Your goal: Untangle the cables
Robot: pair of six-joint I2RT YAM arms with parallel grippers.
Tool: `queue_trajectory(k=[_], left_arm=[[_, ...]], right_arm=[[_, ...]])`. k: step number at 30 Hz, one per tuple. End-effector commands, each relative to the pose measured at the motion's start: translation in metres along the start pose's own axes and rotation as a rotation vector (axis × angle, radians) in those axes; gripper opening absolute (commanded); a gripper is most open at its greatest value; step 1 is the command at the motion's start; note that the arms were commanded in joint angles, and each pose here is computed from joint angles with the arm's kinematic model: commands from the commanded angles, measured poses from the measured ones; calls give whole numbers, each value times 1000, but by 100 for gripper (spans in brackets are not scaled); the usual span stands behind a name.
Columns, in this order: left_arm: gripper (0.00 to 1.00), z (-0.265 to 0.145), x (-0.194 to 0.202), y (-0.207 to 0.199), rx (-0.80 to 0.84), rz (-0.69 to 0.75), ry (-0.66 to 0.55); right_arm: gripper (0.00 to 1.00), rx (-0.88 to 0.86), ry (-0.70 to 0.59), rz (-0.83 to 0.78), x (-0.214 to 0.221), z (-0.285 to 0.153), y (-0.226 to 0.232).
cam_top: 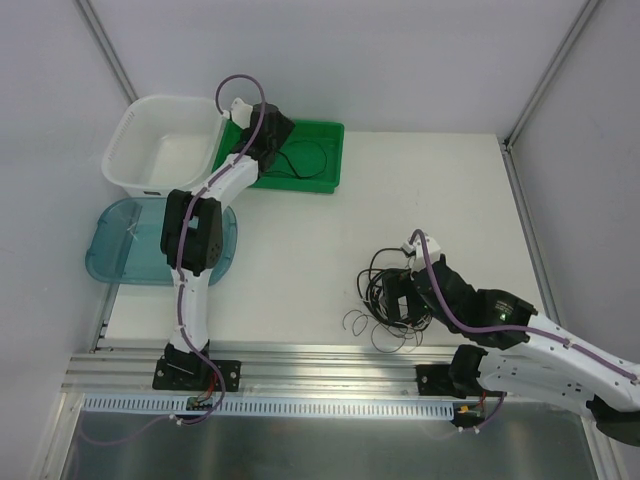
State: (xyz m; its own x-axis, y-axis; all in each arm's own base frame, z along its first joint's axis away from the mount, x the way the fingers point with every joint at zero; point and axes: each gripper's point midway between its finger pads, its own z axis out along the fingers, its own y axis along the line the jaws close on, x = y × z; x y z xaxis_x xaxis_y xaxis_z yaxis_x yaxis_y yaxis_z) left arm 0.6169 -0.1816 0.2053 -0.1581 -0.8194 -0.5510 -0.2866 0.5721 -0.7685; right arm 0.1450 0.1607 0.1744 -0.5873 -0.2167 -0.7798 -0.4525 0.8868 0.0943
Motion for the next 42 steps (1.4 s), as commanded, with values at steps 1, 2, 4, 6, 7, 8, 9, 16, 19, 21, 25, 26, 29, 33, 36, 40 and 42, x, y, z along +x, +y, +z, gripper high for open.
queue_trajectory(k=[1, 2, 4, 6, 7, 8, 9, 16, 19, 21, 25, 26, 29, 33, 36, 40, 42], left_arm=[[64, 10, -3, 2, 25, 119, 40], [72, 8, -7, 0, 32, 129, 36], [80, 5, -10, 3, 29, 165, 34], [89, -5, -14, 2, 36, 191, 37], [92, -10, -14, 2, 39, 198, 42], [94, -21, -22, -8, 62, 200, 37], [99, -27, -15, -2, 66, 223, 71], [99, -119, 23, -6, 179, 387, 268], [99, -176, 62, 4, 234, 498, 390], [99, -217, 92, 17, 267, 549, 500], [99, -287, 144, 45, 335, 615, 728], [99, -306, 148, 44, 371, 617, 762], [99, -350, 175, 72, 382, 660, 881], [99, -386, 196, 115, 330, 662, 978], [99, -397, 196, 132, 290, 631, 989], [99, -396, 182, 138, 270, 615, 918], [99, -394, 177, 146, 238, 620, 898]], right_arm=[[97, 21, -18, 17, -6, -4, -4], [97, 20, -15, 15, -5, -3, -4], [97, 17, -18, 21, -8, -4, -2], [97, 21, -19, 28, -9, -5, -2], [97, 23, -19, 30, -9, -5, -3], [97, 27, -20, 32, -9, -5, -3], [97, 37, -21, 33, -10, -5, -5], [97, 185, 59, 93, -4, -2, -27], [97, 213, 130, 171, 8, 3, -33], [97, 247, 159, 232, 13, 6, -41], [99, 304, 235, 343, 37, 17, -57], [99, 333, 243, 385, 41, 20, -65], [94, 349, 288, 471, 59, 33, -75], [89, 345, 374, 537, 89, 58, -75], [81, 342, 401, 545, 95, 77, -73], [61, 320, 443, 521, 93, 106, -68], [50, 289, 443, 481, 81, 116, -63]])
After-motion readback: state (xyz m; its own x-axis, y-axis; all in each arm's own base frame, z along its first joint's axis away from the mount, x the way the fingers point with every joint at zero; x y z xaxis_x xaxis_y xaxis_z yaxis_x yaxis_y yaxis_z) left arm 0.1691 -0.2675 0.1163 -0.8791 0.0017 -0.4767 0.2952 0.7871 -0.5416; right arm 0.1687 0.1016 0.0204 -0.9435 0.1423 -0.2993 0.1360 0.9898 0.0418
